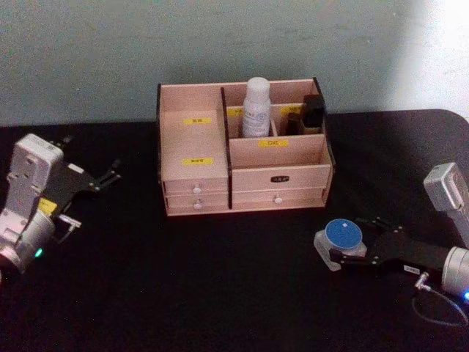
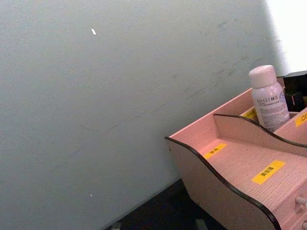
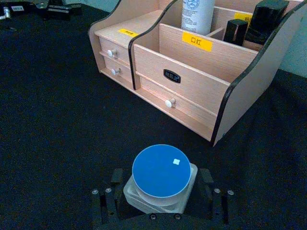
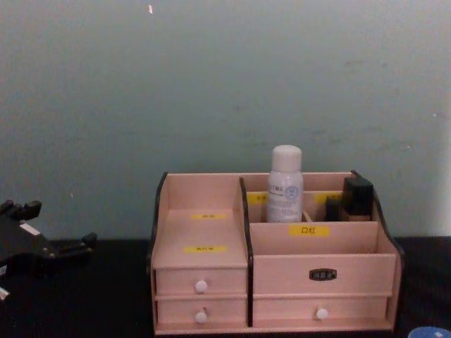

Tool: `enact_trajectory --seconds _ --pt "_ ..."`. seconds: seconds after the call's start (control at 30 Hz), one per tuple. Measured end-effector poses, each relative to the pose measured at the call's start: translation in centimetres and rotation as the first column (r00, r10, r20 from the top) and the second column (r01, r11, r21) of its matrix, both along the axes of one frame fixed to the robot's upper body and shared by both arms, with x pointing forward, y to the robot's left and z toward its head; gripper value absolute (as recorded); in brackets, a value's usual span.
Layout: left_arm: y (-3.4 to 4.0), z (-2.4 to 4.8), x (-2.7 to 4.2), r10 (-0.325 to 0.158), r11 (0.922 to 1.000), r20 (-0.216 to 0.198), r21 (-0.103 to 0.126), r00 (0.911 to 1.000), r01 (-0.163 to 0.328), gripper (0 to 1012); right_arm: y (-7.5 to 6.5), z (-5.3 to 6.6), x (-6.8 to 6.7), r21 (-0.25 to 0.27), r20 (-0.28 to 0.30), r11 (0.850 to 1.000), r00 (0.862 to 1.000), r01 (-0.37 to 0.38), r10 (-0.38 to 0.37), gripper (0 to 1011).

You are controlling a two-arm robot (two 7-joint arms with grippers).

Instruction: Pick up the facial cleanser and watermelon frost from the table and place them into the tiered storage box.

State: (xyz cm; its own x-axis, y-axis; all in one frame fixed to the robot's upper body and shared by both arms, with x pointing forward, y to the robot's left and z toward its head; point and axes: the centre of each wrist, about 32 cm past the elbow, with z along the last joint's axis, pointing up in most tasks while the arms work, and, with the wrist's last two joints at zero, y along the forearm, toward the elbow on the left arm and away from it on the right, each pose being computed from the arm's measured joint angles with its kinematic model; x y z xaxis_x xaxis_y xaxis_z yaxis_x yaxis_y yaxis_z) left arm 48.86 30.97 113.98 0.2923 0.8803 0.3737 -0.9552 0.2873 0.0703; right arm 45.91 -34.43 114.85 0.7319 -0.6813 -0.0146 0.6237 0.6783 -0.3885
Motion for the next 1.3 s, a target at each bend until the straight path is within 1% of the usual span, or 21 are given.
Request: enact_trajectory --seconds 0.43,1.3 --pt "0.0 0.0 0.0 0.0 1.0 0.0 0.0 1.0 0.0 1001 -0.03 -0.25 0.11 0.006 -0.016 1.0 1.0 0.009 -0.009 1000" --pt "0.0 0.0 0.0 0.0 1.0 0.0 0.0 1.0 0.0 1001 0.04 -0.32 0.26 0.012 -0.017 1.0 1.0 0.014 -0.013 1000"
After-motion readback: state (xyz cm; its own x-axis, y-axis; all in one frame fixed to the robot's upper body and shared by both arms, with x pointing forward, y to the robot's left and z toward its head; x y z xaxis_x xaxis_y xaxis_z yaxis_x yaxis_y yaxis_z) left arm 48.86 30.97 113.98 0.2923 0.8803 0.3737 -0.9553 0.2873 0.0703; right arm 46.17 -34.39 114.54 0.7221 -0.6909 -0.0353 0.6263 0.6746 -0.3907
